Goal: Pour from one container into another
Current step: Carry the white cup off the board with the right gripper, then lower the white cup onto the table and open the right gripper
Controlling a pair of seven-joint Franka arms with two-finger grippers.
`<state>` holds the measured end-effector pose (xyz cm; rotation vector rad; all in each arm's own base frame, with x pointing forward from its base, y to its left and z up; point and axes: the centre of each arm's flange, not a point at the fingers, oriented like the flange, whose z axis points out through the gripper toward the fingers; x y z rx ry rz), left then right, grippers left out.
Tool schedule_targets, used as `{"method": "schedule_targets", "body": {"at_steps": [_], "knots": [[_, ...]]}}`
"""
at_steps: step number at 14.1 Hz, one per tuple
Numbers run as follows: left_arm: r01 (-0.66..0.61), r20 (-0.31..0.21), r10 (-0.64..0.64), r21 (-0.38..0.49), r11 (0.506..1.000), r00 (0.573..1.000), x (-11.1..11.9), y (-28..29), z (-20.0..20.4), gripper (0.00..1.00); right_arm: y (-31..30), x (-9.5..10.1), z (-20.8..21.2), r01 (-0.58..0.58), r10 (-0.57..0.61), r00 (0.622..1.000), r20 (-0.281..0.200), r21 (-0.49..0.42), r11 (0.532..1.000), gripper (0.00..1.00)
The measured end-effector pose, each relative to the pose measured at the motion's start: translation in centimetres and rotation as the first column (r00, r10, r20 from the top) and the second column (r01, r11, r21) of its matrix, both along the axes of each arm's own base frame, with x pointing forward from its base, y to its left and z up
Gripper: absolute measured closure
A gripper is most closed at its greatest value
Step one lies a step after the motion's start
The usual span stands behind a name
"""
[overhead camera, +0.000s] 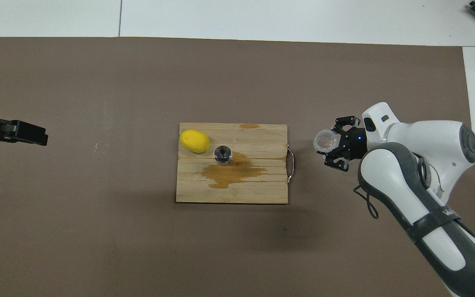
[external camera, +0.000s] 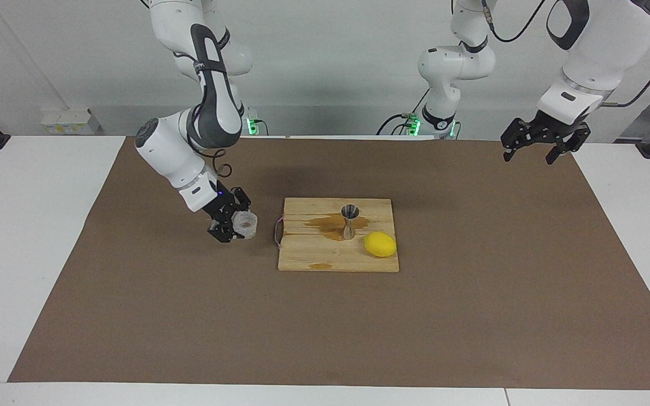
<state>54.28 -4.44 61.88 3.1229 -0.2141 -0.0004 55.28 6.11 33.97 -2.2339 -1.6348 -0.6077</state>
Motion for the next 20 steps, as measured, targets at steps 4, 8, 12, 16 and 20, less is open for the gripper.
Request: {"method": "schedule_targets", "body": {"at_steps": [4, 8, 12, 16, 20], "knots": [[0.000, 0.000, 0.000, 0.000, 1.000, 1.000, 0.0, 0.0, 0.0, 0.00, -3.0, -1.4, -2.2, -0.029, 0.028, 0.999, 0.028, 0.033, 0.999, 0.44], [-0.004, -0.001, 0.004, 0.000, 1.000, 1.000, 0.0, 0.0, 0.0, 0.00, -4.7, -3.0, -4.4, -0.037, 0.032, 0.998, 0.055, 0.085, 0.996, 0.44], [-0.004, -0.001, 0.004, 0.000, 1.000, 1.000, 0.0, 0.0, -0.1, 0.00, -5.7, -3.7, -5.3, -0.044, 0.039, 0.997, 0.063, 0.089, 0.995, 0.44], [-0.005, -0.001, 0.005, 0.000, 1.000, 1.000, 0.0, 0.0, -0.1, 0.00, -7.4, -4.4, -7.4, -0.052, 0.042, 0.995, 0.089, 0.113, 0.992, 0.44], [-0.006, -0.001, 0.006, 0.000, 1.000, 1.000, 0.0, 0.0, -0.1, 0.00, -7.6, -4.6, -8.2, -0.064, 0.055, 0.995, 0.084, 0.111, 0.992, 0.44]]}}
